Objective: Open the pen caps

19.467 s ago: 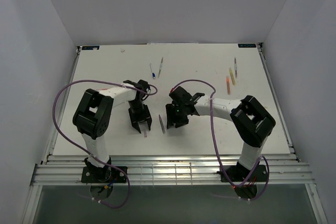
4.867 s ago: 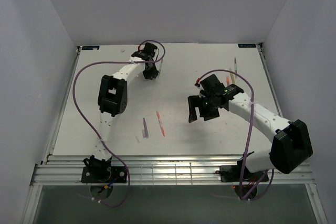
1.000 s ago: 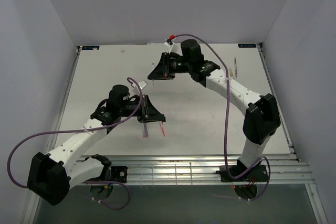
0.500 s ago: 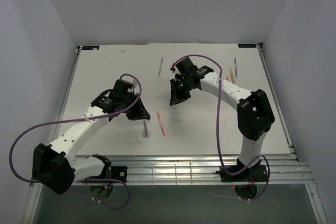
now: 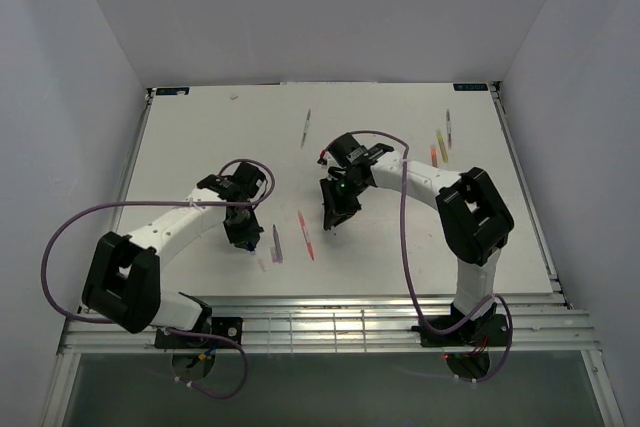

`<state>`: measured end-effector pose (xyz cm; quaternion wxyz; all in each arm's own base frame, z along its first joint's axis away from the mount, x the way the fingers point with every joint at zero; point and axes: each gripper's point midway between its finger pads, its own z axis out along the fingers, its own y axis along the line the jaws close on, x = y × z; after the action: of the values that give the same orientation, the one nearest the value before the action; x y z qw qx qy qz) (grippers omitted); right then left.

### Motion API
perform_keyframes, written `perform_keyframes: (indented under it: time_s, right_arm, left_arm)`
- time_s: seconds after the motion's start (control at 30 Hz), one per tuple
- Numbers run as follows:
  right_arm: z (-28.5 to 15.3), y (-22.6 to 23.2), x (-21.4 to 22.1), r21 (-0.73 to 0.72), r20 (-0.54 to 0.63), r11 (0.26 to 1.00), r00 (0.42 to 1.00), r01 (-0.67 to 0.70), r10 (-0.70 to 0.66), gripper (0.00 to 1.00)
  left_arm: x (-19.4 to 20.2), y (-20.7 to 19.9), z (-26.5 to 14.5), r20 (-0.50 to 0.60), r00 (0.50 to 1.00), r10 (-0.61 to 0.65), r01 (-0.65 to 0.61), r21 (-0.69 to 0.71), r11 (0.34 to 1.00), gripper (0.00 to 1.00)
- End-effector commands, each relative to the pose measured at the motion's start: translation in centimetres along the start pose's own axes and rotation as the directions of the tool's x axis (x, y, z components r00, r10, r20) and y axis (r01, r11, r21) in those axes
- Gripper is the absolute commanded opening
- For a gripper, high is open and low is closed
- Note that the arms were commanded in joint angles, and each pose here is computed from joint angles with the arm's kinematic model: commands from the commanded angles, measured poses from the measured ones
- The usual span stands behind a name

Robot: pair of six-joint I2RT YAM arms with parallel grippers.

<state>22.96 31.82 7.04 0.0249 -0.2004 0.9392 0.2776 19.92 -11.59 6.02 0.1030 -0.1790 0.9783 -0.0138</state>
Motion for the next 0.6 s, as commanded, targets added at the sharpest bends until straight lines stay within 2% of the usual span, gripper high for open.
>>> perform_keyframes:
  time_s: [0.0, 0.43, 0.57]
  right_arm:
    - [0.8, 0.9, -1.1, -0.032, 0.003, 0.999, 0.999, 0.034, -0.034, 0.08]
    - [2.5, 0.0, -0.9, -0.008, -0.039, 0.999, 0.999, 0.031, -0.032, 0.15]
    - [2.7, -0.1, -0.9, -0.01, -0.046, 0.999, 0.998, 0.03, -0.03, 0.24]
  left_arm:
    - [-2.1, 0.3, 0.8, 0.058, 0.998, 0.017, -0.013, -0.067, 0.998, 0.0]
    - [-5.0, -1.9, 3.3, 0.062, 0.997, 0.055, -0.049, -0.084, 0.995, 0.0]
    - [-4.9, -1.5, 3.9, 0.043, 0.998, 0.054, -0.049, -0.113, 0.992, 0.0]
